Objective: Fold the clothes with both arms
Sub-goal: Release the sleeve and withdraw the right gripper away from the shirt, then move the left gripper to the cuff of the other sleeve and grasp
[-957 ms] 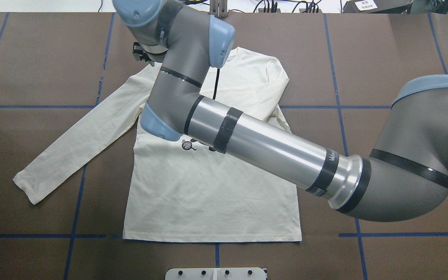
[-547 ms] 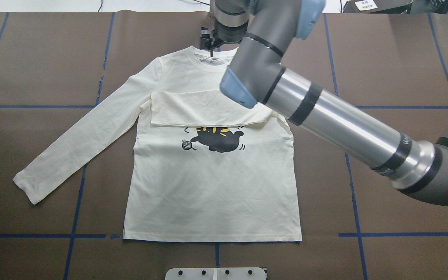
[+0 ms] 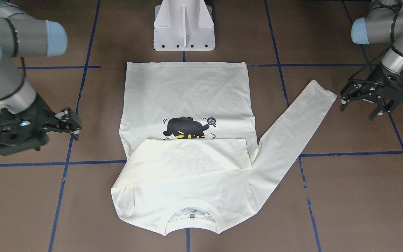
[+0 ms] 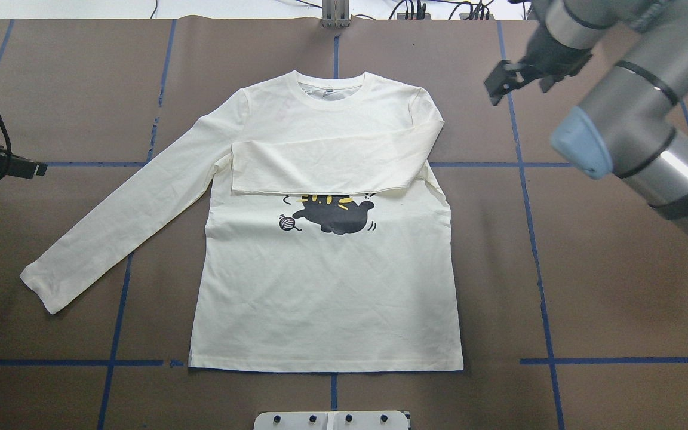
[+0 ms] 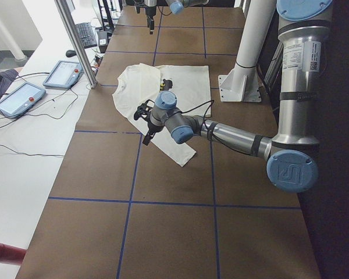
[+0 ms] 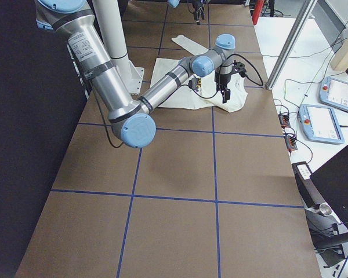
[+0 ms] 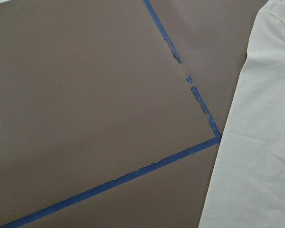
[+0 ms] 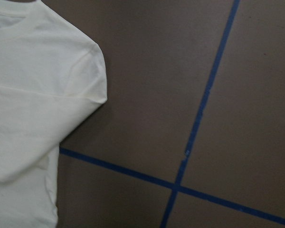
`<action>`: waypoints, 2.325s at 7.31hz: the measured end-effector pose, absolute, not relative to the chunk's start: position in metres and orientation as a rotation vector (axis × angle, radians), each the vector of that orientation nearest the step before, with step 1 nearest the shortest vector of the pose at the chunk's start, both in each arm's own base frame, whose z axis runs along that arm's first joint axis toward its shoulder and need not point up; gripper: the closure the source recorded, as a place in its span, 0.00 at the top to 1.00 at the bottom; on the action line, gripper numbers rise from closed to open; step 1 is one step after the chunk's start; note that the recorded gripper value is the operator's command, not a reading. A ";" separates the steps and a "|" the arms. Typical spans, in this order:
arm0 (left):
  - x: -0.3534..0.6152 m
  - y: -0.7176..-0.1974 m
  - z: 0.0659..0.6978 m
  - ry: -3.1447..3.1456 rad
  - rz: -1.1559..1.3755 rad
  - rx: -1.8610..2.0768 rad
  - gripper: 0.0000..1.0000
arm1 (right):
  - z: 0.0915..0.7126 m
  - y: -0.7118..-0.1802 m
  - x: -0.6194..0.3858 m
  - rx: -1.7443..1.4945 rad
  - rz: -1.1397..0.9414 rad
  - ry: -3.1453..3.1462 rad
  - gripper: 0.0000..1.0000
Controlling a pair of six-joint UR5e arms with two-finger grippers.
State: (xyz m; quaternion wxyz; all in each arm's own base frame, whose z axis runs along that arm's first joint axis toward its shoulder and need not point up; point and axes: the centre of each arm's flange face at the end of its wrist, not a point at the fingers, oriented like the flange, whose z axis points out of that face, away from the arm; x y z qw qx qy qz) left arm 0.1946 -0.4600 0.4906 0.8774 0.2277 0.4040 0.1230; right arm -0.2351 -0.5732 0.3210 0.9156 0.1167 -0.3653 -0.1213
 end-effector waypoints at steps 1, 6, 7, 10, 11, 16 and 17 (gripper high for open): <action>0.208 -0.437 0.503 0.837 0.290 0.464 1.00 | 0.359 -0.547 -0.194 0.232 -0.286 -0.740 1.00; 0.266 -0.344 0.555 0.787 0.467 0.421 1.00 | 0.463 -0.434 -0.073 0.195 -0.313 -0.735 1.00; 0.271 -0.336 0.559 0.782 0.486 0.415 1.00 | 0.466 -0.428 -0.067 0.202 -0.312 -0.763 1.00; 0.285 -0.321 0.561 0.787 0.529 0.405 0.92 | 0.469 -0.425 -0.062 0.208 -0.309 -0.780 1.00; 0.289 -0.317 0.562 0.784 0.540 0.402 0.77 | 0.469 -0.425 -0.062 0.208 -0.309 -0.779 1.00; 0.299 -0.306 0.566 0.770 0.551 0.395 0.20 | 0.470 -0.425 -0.061 0.206 -0.306 -0.779 1.00; 0.298 -0.305 0.567 0.768 0.551 0.393 0.00 | 0.469 -0.425 -0.061 0.208 -0.304 -0.781 1.00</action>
